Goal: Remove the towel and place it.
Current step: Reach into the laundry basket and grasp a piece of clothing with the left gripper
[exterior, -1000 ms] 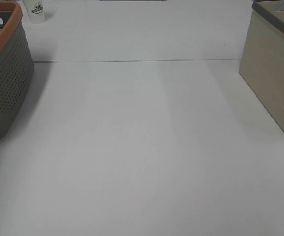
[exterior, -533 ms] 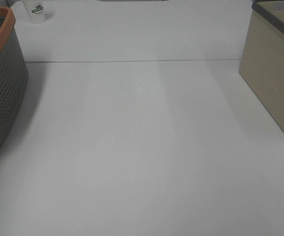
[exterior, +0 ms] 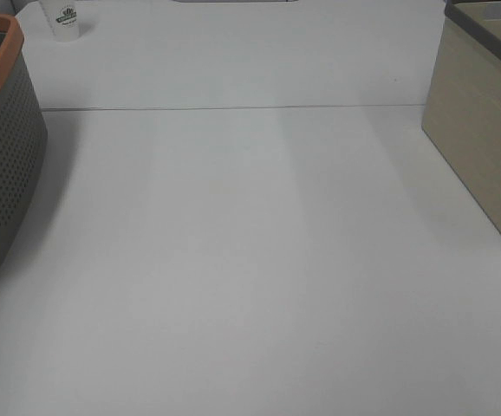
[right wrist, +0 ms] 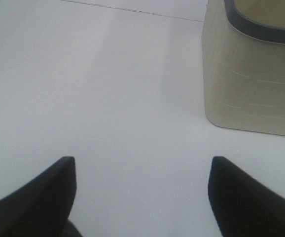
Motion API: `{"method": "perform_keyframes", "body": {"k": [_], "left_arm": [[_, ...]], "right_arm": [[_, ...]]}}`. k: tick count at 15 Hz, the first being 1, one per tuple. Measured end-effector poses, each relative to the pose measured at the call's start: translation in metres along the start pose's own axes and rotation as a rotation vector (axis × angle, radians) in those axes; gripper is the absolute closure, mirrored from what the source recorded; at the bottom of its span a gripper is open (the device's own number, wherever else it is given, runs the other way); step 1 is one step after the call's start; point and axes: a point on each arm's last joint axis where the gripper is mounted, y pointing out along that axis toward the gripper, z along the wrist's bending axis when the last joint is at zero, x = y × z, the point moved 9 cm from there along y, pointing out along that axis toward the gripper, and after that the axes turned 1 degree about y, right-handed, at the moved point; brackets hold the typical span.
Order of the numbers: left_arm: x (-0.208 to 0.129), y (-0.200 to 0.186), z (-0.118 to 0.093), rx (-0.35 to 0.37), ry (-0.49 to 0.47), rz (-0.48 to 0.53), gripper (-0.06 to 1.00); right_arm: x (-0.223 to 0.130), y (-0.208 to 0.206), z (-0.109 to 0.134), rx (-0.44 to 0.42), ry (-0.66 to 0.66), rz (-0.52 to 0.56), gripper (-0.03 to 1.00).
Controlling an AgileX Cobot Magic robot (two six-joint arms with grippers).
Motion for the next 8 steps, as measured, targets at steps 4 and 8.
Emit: {"method": "perform_keyframes", "body": {"k": [4,8], "left_arm": [[0.011,0.006,-0.025,-0.044,0.037,-0.024,0.31],[0.016,0.005,-0.026,-0.034,0.049,-0.045,0.31]], "right_arm": [[0.000,0.000,0.000,0.000,0.000,0.000,0.23],[0.000,0.000,0.000,0.000,0.000,0.000,0.23]]}}
